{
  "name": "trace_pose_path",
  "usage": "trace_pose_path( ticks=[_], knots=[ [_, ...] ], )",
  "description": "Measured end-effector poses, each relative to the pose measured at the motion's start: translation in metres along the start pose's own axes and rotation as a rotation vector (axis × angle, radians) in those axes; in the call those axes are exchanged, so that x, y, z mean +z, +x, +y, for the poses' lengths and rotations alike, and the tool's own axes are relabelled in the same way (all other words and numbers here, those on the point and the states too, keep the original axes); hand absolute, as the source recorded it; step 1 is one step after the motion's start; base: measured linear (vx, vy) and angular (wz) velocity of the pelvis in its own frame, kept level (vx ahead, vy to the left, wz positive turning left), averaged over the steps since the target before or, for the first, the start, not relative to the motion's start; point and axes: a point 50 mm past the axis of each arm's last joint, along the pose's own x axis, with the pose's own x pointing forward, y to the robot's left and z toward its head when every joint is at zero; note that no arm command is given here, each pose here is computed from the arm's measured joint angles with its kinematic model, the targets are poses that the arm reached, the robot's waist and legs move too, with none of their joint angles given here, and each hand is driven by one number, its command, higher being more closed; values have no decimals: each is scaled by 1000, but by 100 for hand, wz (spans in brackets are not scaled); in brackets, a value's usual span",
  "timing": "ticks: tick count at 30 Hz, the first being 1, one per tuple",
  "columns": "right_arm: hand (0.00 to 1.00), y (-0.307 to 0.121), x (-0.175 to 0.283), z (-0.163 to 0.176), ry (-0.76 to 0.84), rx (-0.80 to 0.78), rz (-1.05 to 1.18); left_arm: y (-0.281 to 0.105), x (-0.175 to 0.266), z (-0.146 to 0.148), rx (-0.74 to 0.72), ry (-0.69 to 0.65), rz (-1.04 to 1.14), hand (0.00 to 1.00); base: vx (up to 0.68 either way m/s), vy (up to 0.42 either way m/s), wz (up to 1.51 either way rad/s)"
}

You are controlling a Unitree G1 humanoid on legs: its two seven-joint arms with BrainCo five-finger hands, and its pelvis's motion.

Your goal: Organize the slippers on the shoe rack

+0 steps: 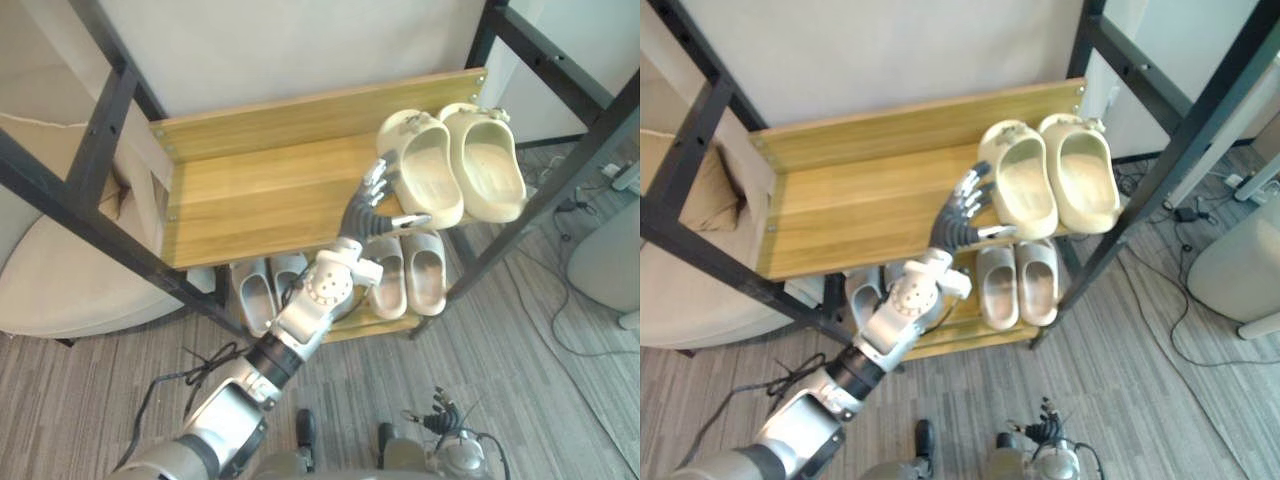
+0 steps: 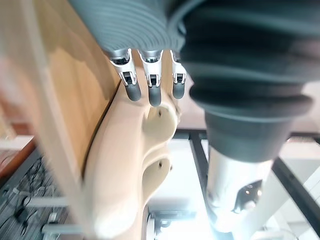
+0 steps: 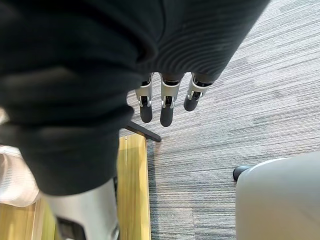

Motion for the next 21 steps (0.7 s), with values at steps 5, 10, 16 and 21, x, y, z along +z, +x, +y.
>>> trace_pose_path(
  ticks=[5,10,16,21],
  knots=[
    [0,3,-2,-1,-8,3,19,-6,25,18,17,-6,-101,0,7,-9,19],
    [0,6,-5,0,-29,31,42,-32,22,26,16,-93,-96,0,-5,1,16],
    [0,7,-8,1,-61,51,58,-60,13,1,-154,-195,-36,0,5,-13,18],
    [0,8,-10,4,-86,71,75,-87,-11,-10,-230,-290,92,0,6,-19,13]
  ],
)
